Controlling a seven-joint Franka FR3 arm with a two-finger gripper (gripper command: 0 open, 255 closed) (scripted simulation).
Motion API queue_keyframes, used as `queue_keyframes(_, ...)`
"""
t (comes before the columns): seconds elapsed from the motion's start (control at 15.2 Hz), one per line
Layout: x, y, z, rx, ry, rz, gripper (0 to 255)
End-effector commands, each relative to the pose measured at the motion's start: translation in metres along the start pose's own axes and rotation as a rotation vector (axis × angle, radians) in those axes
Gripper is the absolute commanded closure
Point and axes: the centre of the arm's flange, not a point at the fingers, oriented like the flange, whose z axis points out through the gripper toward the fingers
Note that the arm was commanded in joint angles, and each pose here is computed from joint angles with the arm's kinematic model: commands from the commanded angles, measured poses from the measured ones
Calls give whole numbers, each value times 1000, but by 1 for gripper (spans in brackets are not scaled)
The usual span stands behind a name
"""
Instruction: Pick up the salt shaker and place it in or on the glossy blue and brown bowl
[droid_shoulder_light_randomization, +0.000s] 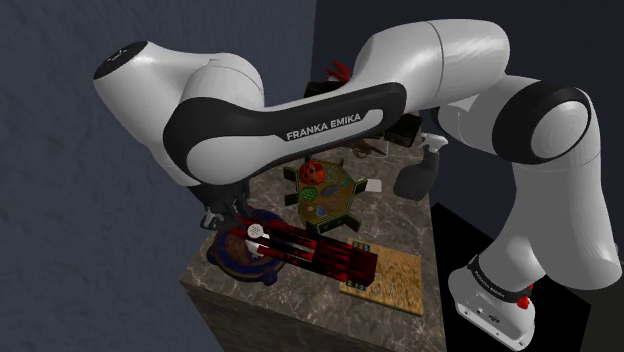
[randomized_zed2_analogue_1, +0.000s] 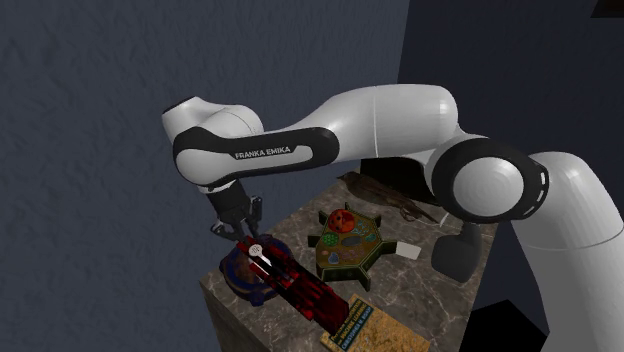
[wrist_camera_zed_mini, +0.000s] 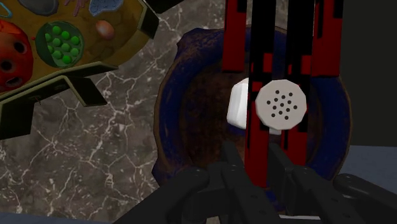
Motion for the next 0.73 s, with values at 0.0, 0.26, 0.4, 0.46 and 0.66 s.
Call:
queue_keyframes(0.0, 0, 0, 0, 0, 0, 0, 255)
queue_keyframes(0.26, 0, 0, 0, 0, 0, 0, 0)
queue_keyframes(0.4, 0, 0, 0, 0, 0, 0, 0)
queue_keyframes(0.46, 0, 0, -13, 0, 0, 0, 0)
queue_keyframes(0.66, 0, 0, -50, 0, 0, 0, 0)
